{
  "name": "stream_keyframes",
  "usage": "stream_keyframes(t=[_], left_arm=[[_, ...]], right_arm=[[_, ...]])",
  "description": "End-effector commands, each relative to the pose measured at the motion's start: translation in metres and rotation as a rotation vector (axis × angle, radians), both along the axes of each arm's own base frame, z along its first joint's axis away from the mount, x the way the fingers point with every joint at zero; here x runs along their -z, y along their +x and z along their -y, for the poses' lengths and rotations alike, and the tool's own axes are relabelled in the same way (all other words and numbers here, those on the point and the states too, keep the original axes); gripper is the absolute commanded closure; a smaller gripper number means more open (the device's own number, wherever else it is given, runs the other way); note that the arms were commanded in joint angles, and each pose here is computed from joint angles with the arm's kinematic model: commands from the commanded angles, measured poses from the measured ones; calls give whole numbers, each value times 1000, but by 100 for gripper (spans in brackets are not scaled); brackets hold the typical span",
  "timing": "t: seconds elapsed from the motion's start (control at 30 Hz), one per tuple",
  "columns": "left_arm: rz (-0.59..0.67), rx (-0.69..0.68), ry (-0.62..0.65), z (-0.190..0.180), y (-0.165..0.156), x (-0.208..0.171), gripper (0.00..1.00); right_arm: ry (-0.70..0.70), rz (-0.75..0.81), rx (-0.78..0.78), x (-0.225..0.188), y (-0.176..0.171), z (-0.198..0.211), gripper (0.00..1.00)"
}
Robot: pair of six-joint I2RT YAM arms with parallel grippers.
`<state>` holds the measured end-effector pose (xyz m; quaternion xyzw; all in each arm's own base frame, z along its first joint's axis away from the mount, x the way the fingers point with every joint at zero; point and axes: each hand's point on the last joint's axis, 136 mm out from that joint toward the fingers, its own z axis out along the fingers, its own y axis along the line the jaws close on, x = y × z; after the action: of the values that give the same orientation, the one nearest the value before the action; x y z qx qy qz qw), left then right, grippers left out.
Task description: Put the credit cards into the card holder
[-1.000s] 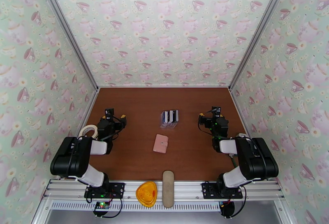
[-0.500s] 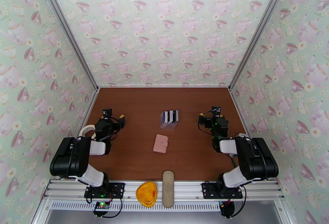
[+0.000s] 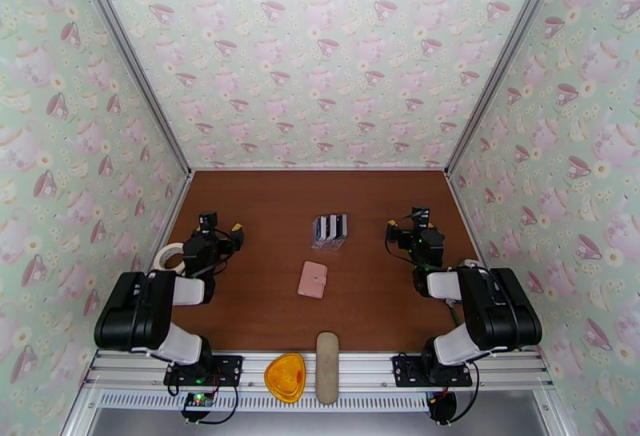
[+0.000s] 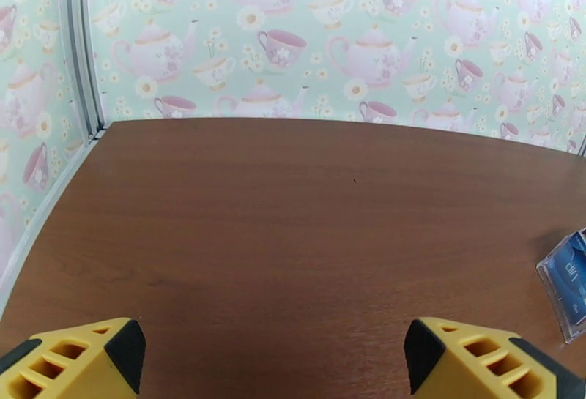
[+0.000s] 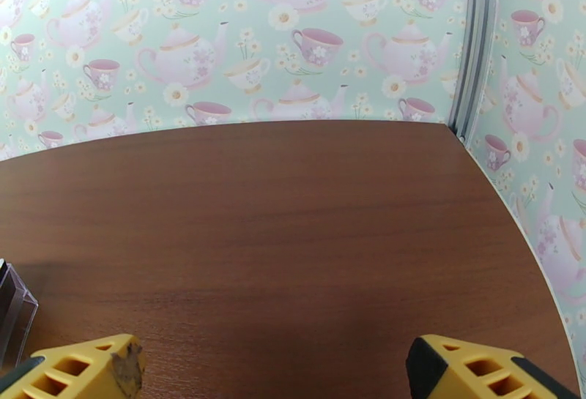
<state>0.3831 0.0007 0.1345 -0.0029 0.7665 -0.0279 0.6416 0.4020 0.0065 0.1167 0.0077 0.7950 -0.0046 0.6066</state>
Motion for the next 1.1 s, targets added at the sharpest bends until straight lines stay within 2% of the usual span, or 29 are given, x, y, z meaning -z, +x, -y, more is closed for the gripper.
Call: stream_keyframes(t=[0.0, 0.13, 0.3, 0.43, 0.5, 0.63, 0.73, 0.87, 0.93, 1.07], left_arm=[[49, -11, 60, 8, -12, -29, 0], [111, -60, 51, 14, -30, -61, 0], [169, -54, 34, 44, -45, -90, 0], [125, -46, -45, 72, -50, -116, 0], [52, -81, -98, 78, -53, -119, 0], [-66, -59, -190, 96, -57, -115, 0], [-167, -34, -256, 107, -61, -104, 0], [-293, 89, -321, 135, -72, -82, 0], [-356, 133, -340, 144, -79, -68, 3], [-487, 232, -375, 165, -94, -39, 15]], right_arm=[[9, 19, 85, -23, 0, 13, 0], [32, -29, 196, -43, 0, 28, 0], [171, -181, 410, -56, -3, 47, 0], [257, -355, 513, -61, -17, 32, 0], [260, -372, 455, -61, -23, 4, 0], [157, -351, 327, -73, -43, -61, 0], [103, -404, 248, -70, -62, -100, 0], [47, -451, 87, -66, -89, -157, 0], [64, -478, -24, -60, -102, -189, 0], [105, -543, -128, -45, -123, -233, 0]])
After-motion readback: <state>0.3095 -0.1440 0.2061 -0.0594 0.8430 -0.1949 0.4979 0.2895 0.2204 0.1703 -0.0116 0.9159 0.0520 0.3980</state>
